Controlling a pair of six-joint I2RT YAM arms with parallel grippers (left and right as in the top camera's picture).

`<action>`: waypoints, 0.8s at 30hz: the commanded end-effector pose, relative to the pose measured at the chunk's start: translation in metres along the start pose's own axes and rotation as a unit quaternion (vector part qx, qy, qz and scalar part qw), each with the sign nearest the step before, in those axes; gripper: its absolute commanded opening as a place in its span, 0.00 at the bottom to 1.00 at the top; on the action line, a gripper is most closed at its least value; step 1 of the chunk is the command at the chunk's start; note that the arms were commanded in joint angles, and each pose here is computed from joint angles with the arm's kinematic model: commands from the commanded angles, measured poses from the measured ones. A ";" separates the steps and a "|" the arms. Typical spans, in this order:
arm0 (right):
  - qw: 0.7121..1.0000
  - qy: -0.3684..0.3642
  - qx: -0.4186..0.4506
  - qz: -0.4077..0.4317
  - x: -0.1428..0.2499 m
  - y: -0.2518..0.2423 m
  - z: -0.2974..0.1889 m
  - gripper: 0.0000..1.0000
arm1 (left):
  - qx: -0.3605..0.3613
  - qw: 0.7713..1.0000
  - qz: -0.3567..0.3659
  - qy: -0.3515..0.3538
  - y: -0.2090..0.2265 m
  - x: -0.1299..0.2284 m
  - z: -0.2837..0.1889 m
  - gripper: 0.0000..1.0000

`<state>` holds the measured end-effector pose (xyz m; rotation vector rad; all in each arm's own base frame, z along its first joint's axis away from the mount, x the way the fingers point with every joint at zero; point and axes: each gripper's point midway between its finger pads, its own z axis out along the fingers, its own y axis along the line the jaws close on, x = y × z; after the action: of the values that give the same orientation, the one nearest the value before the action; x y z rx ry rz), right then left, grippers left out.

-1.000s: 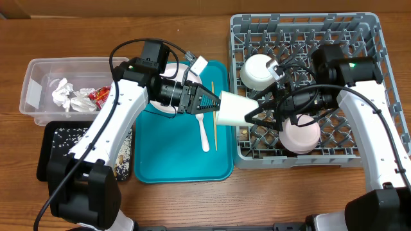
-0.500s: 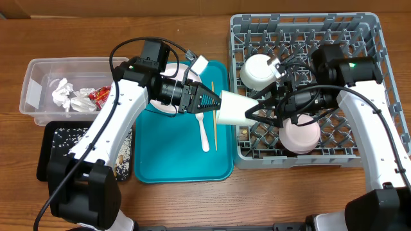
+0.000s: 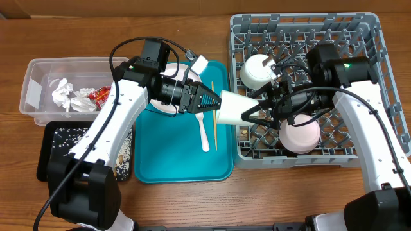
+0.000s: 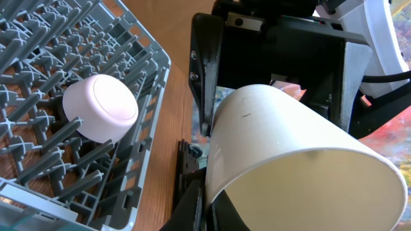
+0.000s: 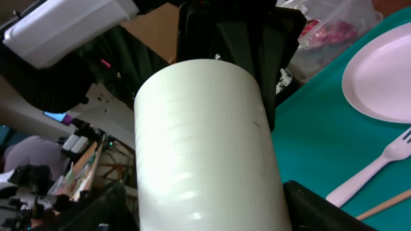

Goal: Sort waste into correct bins and load items into the dishwasher
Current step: 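Grasp the paper cup with the right gripper and release the left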

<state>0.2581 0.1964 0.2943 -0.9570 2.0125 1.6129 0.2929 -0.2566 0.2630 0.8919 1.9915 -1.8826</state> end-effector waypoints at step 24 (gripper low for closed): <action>1.000 -0.008 -0.005 -0.022 -0.005 0.007 0.000 0.42 | -0.033 0.999 -0.005 0.013 0.012 0.005 0.001 0.13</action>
<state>0.2593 0.1963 0.2931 -0.9670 2.0099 1.5989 0.2937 -0.2568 0.2598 0.8936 2.0098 -1.8617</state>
